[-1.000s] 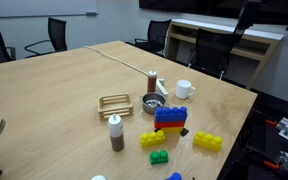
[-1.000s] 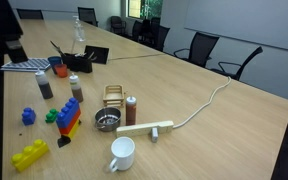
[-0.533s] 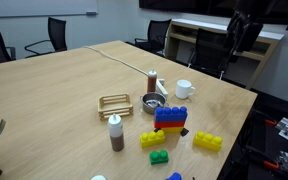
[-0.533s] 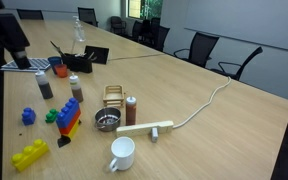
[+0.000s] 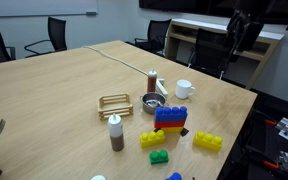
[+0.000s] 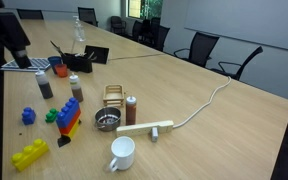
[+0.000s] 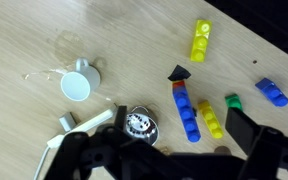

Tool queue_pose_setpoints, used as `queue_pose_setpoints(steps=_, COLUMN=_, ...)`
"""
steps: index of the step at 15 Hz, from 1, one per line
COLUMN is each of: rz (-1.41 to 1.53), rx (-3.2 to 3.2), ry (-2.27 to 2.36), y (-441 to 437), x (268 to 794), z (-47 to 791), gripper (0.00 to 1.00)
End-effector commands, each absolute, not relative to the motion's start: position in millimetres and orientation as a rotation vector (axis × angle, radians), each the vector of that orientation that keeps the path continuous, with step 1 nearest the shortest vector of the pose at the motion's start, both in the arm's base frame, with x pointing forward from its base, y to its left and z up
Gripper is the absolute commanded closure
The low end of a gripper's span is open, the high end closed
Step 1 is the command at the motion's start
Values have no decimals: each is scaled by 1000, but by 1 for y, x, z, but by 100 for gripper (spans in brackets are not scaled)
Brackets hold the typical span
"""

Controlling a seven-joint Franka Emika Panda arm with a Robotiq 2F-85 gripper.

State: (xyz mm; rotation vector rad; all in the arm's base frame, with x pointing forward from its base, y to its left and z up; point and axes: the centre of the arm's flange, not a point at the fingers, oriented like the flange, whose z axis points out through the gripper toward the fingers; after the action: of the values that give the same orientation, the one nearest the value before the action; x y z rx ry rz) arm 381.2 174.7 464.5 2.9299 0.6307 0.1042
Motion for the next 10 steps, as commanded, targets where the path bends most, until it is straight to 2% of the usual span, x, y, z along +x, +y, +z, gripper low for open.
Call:
queue_pose_setpoints(steps=1, rz=148, rx=2897, ry=818, y=204, x=392, z=457, gripper=0)
queue_pose_setpoints(steps=6, rz=172, rx=2791, ry=1223, y=286, x=405, z=419, gripper=0)
queue_pose_setpoints(steps=10, rz=85, rx=2714, ry=1492, y=338, x=415, z=372, gripper=0)
